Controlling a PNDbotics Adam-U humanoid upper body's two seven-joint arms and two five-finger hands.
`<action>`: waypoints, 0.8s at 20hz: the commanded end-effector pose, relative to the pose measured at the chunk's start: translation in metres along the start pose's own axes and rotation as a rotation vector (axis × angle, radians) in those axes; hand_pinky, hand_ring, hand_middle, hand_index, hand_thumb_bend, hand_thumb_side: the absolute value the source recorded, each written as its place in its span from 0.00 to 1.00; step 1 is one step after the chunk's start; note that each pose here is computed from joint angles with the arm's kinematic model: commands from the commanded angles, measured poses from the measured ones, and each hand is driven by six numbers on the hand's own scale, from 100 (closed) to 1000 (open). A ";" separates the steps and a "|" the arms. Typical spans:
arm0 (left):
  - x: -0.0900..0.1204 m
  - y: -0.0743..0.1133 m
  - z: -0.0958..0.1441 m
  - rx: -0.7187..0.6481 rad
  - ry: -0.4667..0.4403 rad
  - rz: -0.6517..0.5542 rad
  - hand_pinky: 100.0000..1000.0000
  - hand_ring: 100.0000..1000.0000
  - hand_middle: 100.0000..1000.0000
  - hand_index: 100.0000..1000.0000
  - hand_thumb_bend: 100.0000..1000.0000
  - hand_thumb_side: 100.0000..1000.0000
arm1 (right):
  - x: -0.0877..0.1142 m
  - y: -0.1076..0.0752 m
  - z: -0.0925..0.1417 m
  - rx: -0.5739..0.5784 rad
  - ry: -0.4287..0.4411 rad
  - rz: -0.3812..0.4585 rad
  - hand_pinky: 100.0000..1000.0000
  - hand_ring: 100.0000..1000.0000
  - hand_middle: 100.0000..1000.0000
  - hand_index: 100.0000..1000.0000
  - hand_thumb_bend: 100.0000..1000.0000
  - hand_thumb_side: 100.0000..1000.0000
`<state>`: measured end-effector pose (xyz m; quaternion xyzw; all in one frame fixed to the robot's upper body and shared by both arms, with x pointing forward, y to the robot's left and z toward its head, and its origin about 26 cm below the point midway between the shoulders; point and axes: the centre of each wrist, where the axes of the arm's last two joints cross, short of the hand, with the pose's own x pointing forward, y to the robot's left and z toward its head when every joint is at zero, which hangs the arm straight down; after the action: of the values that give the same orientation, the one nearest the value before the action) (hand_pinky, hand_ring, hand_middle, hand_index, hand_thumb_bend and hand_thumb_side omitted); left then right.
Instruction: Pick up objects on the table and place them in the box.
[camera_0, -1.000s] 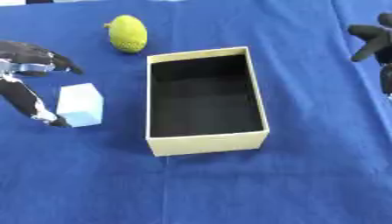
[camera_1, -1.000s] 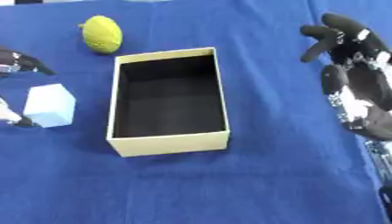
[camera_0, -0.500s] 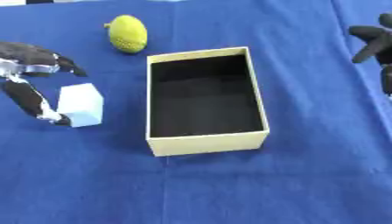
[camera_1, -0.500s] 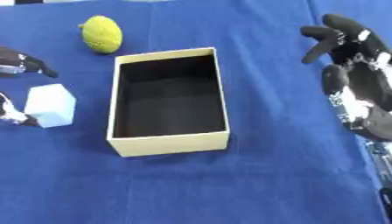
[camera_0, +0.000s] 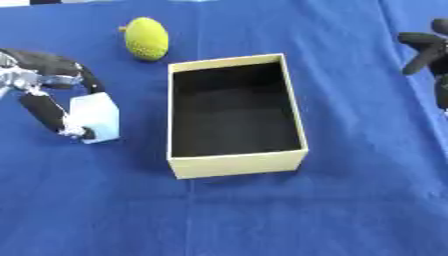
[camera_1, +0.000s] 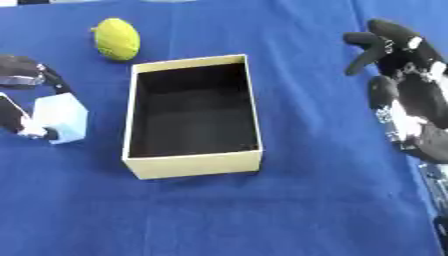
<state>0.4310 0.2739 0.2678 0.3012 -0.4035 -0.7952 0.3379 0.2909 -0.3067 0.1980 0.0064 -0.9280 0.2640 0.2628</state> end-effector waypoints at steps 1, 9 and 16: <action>-0.002 0.012 0.011 -0.027 -0.017 -0.059 0.82 0.67 0.44 0.81 0.43 0.38 | 0.005 -0.003 -0.004 0.006 -0.015 0.011 1.00 0.89 0.51 0.91 0.00 0.41; -0.003 0.013 0.014 -0.006 0.006 -0.008 0.69 0.46 0.25 0.67 0.23 0.00 | 0.004 -0.002 -0.003 0.004 -0.005 0.008 1.00 0.88 0.50 0.90 0.00 0.41; 0.005 0.025 0.023 0.051 0.003 0.027 0.64 0.45 0.28 0.64 0.00 0.04 | 0.004 -0.002 -0.003 0.006 -0.003 0.009 1.00 0.88 0.50 0.90 0.00 0.41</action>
<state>0.4223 0.2662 0.2831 0.2924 -0.4221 -0.7843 0.3481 0.2909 -0.3066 0.1975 0.0069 -0.9265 0.2637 0.2684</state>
